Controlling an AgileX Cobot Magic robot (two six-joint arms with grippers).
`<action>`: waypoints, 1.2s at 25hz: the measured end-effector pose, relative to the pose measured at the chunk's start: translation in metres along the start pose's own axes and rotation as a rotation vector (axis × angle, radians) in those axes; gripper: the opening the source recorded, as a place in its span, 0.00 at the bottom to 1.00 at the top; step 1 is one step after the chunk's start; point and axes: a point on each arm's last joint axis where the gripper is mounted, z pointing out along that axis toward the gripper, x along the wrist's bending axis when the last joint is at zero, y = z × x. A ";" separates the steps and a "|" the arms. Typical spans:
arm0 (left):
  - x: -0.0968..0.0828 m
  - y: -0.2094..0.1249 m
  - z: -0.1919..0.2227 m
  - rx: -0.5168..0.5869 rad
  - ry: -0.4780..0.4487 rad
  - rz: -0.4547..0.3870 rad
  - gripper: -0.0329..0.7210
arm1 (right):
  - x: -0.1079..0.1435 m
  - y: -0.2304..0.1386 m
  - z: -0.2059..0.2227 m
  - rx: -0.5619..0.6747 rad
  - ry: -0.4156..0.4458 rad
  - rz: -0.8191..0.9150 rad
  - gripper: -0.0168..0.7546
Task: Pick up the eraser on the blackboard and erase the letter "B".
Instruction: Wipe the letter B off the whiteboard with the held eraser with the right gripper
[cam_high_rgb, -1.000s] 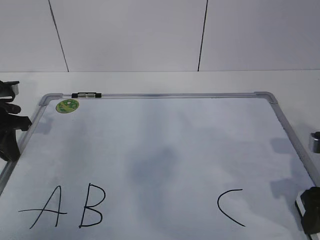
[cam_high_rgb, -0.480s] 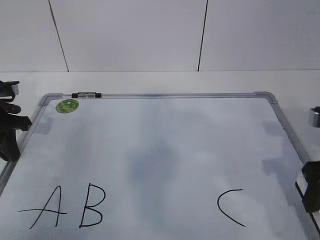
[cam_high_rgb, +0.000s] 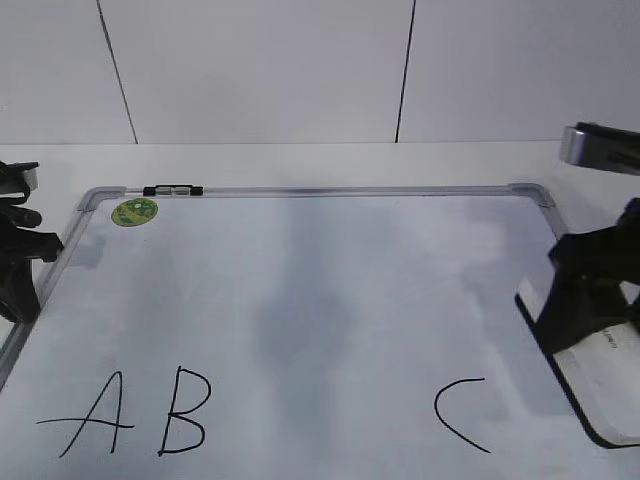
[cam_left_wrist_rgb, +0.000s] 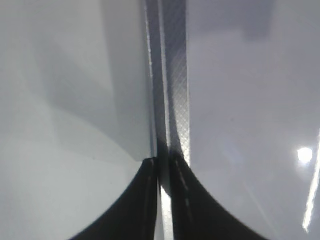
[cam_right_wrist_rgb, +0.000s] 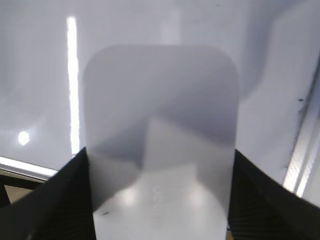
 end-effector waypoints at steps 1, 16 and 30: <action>0.000 0.000 0.000 0.000 0.000 0.000 0.10 | 0.006 0.003 0.002 0.011 0.001 -0.028 0.69; 0.000 0.000 0.000 0.004 -0.001 0.000 0.10 | 0.110 0.052 0.057 0.115 -0.055 -0.286 0.69; 0.000 0.000 0.000 0.004 -0.001 0.000 0.10 | 0.149 0.078 0.091 0.119 -0.028 -0.264 0.69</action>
